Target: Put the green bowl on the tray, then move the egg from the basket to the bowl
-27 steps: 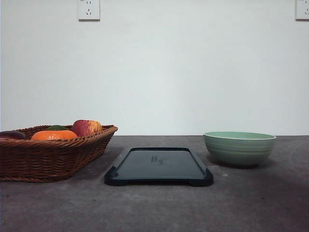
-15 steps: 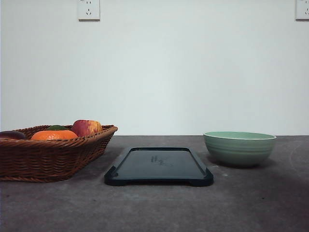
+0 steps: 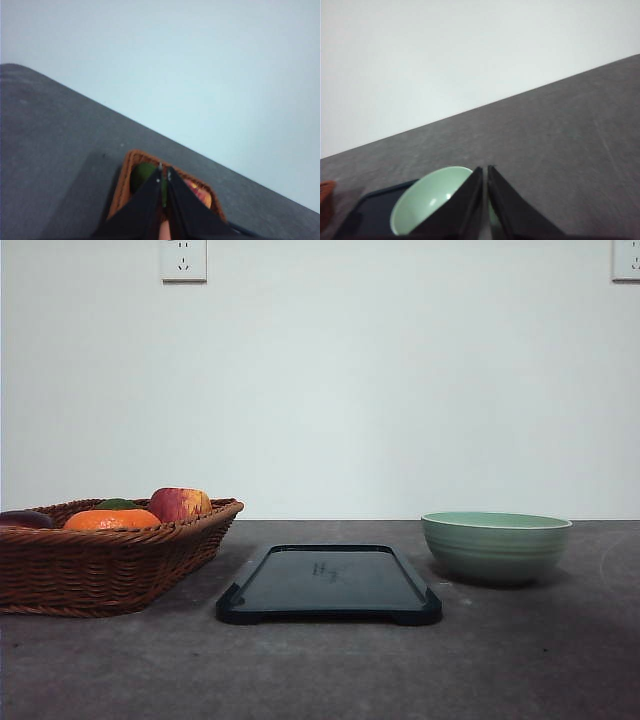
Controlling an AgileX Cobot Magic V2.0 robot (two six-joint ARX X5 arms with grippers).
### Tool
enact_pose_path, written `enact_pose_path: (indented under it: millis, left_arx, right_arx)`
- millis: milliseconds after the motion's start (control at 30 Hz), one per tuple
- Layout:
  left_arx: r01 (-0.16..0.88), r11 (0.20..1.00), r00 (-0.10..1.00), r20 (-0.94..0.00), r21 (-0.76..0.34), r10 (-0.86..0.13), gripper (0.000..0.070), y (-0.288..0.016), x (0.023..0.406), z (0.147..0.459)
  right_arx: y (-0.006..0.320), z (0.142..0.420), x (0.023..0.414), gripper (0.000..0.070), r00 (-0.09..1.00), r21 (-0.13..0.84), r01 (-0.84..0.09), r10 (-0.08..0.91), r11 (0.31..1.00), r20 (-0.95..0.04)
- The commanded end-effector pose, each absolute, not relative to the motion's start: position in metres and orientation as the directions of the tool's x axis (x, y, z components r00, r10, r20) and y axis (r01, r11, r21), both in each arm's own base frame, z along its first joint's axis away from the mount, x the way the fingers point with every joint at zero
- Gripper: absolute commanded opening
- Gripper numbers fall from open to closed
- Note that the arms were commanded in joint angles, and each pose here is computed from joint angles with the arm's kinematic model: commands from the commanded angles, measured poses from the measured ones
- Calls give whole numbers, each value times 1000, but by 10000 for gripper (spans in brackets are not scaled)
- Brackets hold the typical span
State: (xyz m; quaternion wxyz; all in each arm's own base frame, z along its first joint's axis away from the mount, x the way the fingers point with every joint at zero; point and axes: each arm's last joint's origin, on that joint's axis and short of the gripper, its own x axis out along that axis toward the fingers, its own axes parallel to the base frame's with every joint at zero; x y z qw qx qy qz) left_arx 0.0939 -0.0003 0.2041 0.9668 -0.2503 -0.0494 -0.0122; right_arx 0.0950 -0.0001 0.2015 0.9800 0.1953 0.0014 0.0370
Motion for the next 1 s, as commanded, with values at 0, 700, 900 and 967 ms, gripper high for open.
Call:
enact_pose_path:
  millis: [0,700,900,967]
  left_arx:
    - [41,885,995,98,-463,5,4,0,94,214]
    - [6,929,918,-365,-370,-152,3,-5,153,284]
    - [36,919,847,-476,-393,-237,3,-8,183,281]
    - [50,915,814,-514,-400,-269,2,-9,192,278]
  right_arx:
    - [0,210,96,7,996,392,-81,84,916,9]
    - [8,250,160,7,869,349,-114,264,930,-419]
    - [14,247,190,7,786,388,-128,332,913,-522]
    - [16,246,199,7,758,393,-118,338,912,-558]
